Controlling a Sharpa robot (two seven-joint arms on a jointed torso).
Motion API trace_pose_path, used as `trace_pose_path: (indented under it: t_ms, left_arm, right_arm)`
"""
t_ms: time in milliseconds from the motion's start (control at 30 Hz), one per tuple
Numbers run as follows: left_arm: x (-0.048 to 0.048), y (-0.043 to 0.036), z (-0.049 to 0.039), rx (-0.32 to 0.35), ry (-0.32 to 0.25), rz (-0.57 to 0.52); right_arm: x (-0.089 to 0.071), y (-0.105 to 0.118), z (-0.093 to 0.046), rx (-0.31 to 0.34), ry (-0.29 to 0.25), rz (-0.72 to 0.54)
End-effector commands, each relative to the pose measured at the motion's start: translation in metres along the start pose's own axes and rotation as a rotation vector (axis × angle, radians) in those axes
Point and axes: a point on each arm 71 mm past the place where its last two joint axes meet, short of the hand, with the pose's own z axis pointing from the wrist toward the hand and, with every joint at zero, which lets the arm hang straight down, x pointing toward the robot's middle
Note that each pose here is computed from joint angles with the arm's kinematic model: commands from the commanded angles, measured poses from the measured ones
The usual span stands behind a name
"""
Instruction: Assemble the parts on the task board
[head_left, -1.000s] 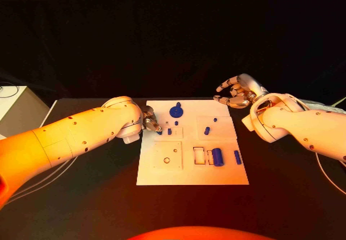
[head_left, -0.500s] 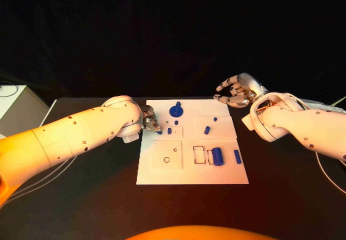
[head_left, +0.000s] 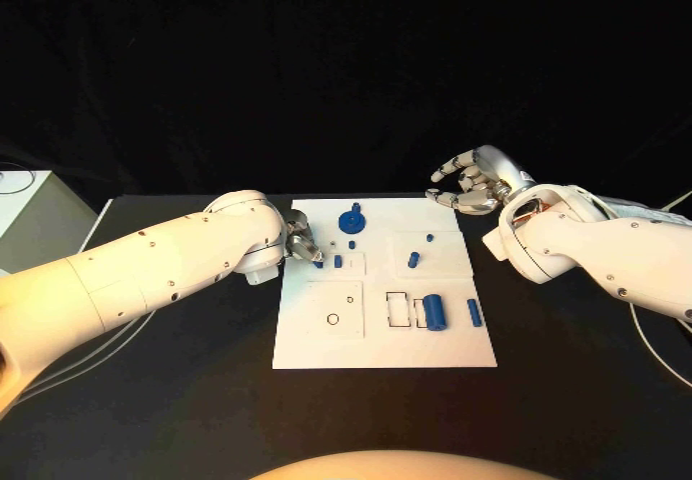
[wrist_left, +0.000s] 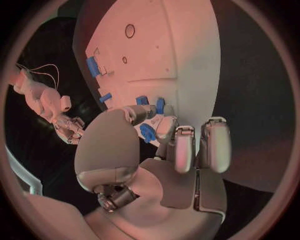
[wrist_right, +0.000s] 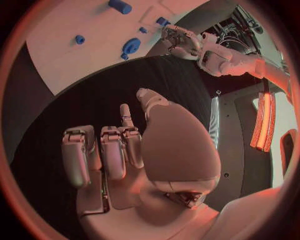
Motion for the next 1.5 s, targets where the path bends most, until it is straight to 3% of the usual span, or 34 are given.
trace_pose_path:
  t_ms: [33, 1500]
  left_arm:
    - [0.011, 0.0024, 0.0028, -0.015, 0.058, 0.013]
    - [0.0136, 0.0023, 0.0028, -0.017, 0.074, 0.032]
  right_arm:
    - [0.0001, 0.0013, -0.0003, -0.017, 0.001, -0.008]
    - [-0.0006, 0.0005, -0.0005, -0.015, 0.0, -0.01]
